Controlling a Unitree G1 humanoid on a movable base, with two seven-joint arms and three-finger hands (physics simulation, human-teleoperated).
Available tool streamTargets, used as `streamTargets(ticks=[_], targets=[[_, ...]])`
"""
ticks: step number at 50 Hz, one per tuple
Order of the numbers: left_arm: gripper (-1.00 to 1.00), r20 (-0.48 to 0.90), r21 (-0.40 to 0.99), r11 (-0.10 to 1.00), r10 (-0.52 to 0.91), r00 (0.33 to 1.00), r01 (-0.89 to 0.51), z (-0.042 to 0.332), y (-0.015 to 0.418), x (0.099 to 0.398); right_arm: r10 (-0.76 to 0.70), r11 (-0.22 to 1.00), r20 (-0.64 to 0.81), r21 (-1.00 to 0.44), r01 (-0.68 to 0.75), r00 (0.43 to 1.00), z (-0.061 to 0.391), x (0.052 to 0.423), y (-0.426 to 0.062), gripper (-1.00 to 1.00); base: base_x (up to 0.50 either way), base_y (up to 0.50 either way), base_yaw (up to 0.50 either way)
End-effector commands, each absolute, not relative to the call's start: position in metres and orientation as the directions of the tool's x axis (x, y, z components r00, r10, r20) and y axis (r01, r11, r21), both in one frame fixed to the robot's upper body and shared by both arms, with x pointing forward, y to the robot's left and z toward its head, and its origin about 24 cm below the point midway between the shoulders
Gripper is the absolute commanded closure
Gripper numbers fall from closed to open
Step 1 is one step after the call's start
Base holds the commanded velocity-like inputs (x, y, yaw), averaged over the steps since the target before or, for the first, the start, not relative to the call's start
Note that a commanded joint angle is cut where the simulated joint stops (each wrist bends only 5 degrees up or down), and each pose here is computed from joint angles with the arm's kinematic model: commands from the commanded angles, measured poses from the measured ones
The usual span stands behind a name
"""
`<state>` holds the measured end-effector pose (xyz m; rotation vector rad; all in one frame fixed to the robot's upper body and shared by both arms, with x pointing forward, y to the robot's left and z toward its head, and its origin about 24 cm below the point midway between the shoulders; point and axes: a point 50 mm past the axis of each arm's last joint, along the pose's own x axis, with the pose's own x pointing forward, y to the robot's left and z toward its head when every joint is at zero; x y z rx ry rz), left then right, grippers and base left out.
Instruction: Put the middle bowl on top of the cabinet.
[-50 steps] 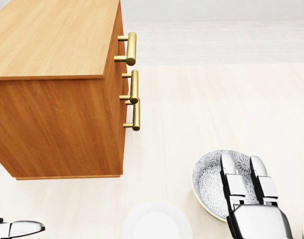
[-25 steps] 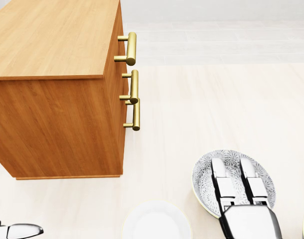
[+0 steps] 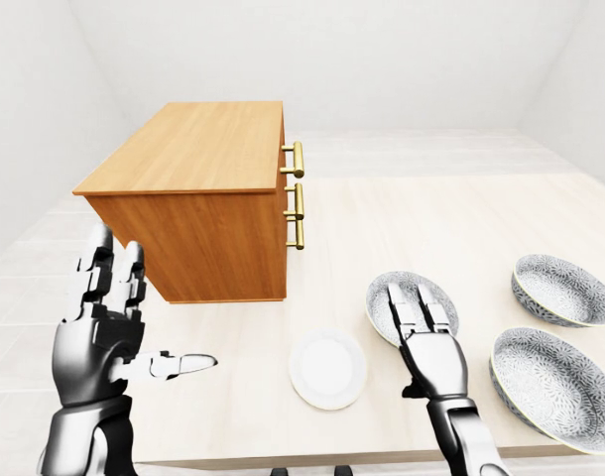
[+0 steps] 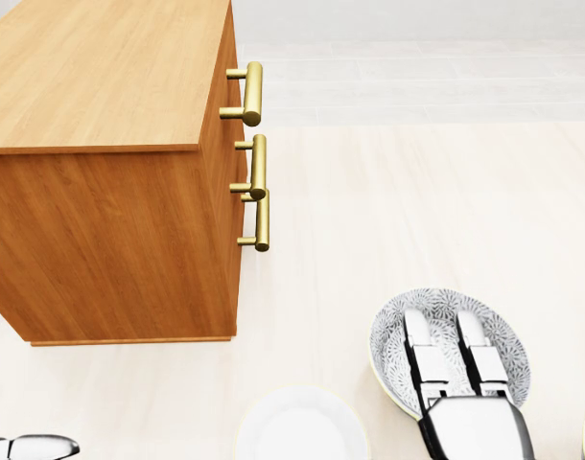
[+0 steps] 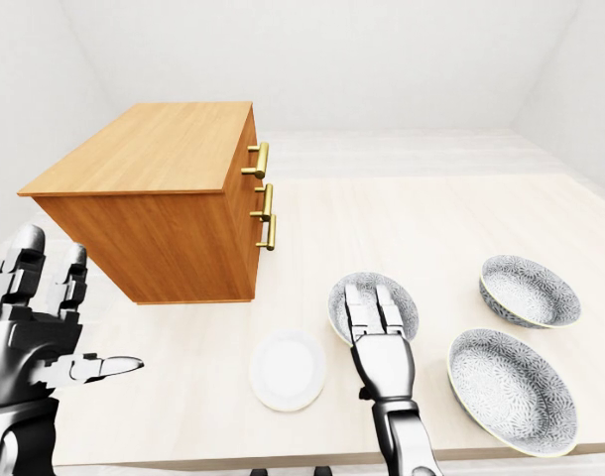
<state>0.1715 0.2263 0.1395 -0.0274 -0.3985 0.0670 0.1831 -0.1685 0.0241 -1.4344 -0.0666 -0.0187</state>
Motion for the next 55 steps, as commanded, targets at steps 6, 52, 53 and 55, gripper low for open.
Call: streamTargets(ticks=[6, 52, 53, 55], targets=[[-1.00, 0.389, -0.035, 0.998, 0.069, 0.919, -0.060, 0.140, 0.225, 0.171, 0.013, 0.150, 0.032, -0.988, 0.029, 0.999, 0.012, 0.183, -0.173, -1.00, 0.00, 0.00, 0.00], [-1.00, 0.363, -0.048, 0.997, 0.077, 0.929, -0.064, 0.134, 0.226, 0.172, 0.008, 0.128, 0.022, -0.992, 0.021, 1.000, 0.011, 0.179, -0.177, 1.00, 0.00, 0.00, 0.00], [-1.00, 0.365, -0.048, 0.997, 0.077, 0.928, -0.064, 0.134, 0.226, 0.172, 0.007, 0.128, 0.022, -0.992, 0.021, 1.000, 0.012, 0.179, -0.177, 1.00, 0.00, 0.00, 0.00], [-1.00, 0.366, -0.048, 0.997, 0.077, 0.927, -0.064, 0.134, 0.226, 0.171, 0.006, 0.128, 0.030, -0.991, 0.029, 1.000, 0.014, 0.180, -0.178, 1.00, 0.00, 0.00, 0.00]])
